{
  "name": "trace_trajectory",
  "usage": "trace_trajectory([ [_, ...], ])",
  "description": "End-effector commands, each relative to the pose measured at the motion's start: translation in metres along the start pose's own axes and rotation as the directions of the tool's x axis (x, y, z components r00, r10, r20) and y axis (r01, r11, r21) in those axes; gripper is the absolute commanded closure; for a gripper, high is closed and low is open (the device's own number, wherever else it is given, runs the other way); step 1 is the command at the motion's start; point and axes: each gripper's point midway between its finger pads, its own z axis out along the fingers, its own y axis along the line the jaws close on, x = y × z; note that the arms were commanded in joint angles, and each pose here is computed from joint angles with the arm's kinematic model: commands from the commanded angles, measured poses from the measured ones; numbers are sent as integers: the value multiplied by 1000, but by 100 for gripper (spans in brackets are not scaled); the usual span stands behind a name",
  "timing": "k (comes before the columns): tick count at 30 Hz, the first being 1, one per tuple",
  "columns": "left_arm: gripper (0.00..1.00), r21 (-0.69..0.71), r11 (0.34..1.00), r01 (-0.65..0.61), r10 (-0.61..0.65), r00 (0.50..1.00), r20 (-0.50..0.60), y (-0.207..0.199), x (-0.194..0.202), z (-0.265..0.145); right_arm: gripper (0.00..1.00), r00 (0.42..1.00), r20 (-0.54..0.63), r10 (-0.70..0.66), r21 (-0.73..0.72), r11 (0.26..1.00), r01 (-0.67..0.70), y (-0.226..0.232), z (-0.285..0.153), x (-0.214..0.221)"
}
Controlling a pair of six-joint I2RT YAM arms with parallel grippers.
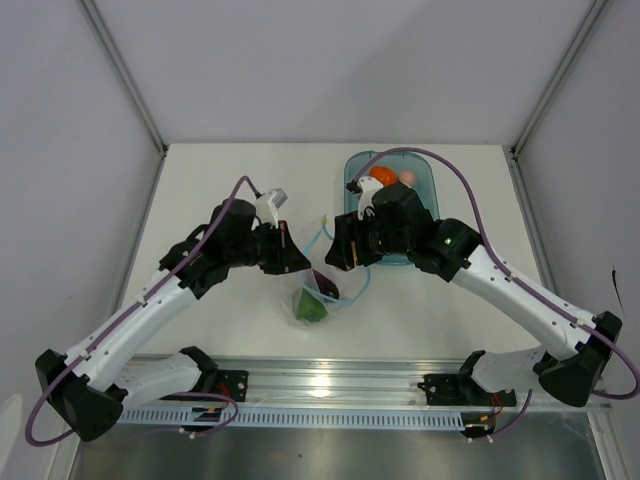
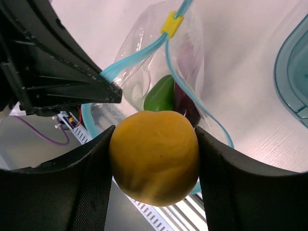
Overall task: Place the food in the zip-top bag and seal the zipper
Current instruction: Place the fake fruit in the zipper food storage bag.
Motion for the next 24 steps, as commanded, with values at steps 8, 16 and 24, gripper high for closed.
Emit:
trace_trajectory([
  [8,99,123,992,12,-18,999,45,-27,3,-26,16,1000,-4,26,13,1000,-26,8,20,6],
  [16,99,152,988,23,-30,998,48,-28,17,-37,1,1000,9,29,42,999,-30,22,7,0],
  [24,99,191,982,-3,-12,997,73,-28,30,-51,1,975,179,129,83,986,-145,23,-38,-34],
])
